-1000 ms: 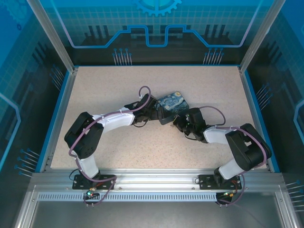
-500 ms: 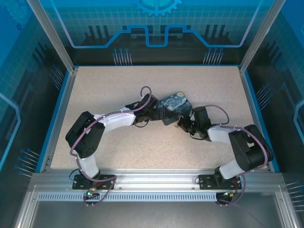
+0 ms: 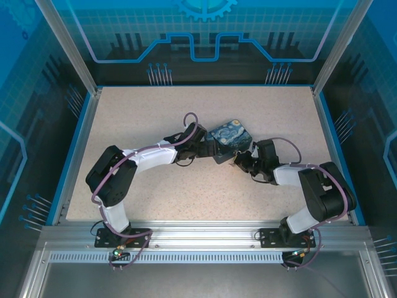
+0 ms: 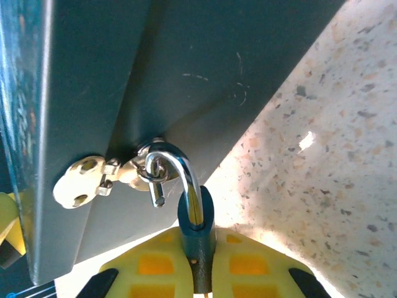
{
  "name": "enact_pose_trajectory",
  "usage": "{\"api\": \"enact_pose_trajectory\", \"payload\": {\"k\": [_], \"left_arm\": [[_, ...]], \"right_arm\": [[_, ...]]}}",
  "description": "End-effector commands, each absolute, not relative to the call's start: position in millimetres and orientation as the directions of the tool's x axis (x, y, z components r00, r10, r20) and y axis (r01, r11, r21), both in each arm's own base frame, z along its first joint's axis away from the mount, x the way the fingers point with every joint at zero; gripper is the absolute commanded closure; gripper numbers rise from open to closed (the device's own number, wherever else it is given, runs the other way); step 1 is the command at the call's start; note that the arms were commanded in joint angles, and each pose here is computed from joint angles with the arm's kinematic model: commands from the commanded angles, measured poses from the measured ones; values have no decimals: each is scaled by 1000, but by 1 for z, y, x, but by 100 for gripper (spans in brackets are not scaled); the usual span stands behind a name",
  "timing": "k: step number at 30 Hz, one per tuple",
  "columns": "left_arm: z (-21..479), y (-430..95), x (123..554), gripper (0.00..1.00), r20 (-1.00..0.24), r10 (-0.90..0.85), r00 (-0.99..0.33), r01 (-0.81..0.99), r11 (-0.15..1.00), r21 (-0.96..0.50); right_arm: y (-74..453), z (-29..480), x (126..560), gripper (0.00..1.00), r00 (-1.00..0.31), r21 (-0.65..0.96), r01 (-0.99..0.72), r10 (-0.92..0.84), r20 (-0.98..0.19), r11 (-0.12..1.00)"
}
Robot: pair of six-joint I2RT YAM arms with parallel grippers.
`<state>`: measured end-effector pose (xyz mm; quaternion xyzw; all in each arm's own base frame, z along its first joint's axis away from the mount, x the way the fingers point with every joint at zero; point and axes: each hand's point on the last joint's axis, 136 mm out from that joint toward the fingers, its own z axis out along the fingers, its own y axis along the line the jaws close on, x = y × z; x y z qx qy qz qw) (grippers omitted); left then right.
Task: Unlock the padlock with the key
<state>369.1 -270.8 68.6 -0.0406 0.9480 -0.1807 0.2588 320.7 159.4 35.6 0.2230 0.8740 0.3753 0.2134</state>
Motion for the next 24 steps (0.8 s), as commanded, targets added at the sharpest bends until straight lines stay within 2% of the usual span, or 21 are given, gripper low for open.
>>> {"api": "enact_pose_trajectory", "payload": {"k": [1,6,12,24], "left_arm": [[-2,-214,318,1,-275,-98,-956,-72,992,-104],[-3,-215,318,1,-272,-102,-957,-75,991,-107],[4,-221,320,1,-278,-98,-956,-63,989,-132],[54,-243,339,1,-347,-83,-934,-4,975,-223]], "right_arm": [[143,53,341,100,-749,773,222,612,-255,594],[146,44,336,100,-797,723,223,549,-251,654],[142,28,324,100,-813,704,251,540,-219,664],[142,6,305,100,-869,647,242,458,-187,723]]}}
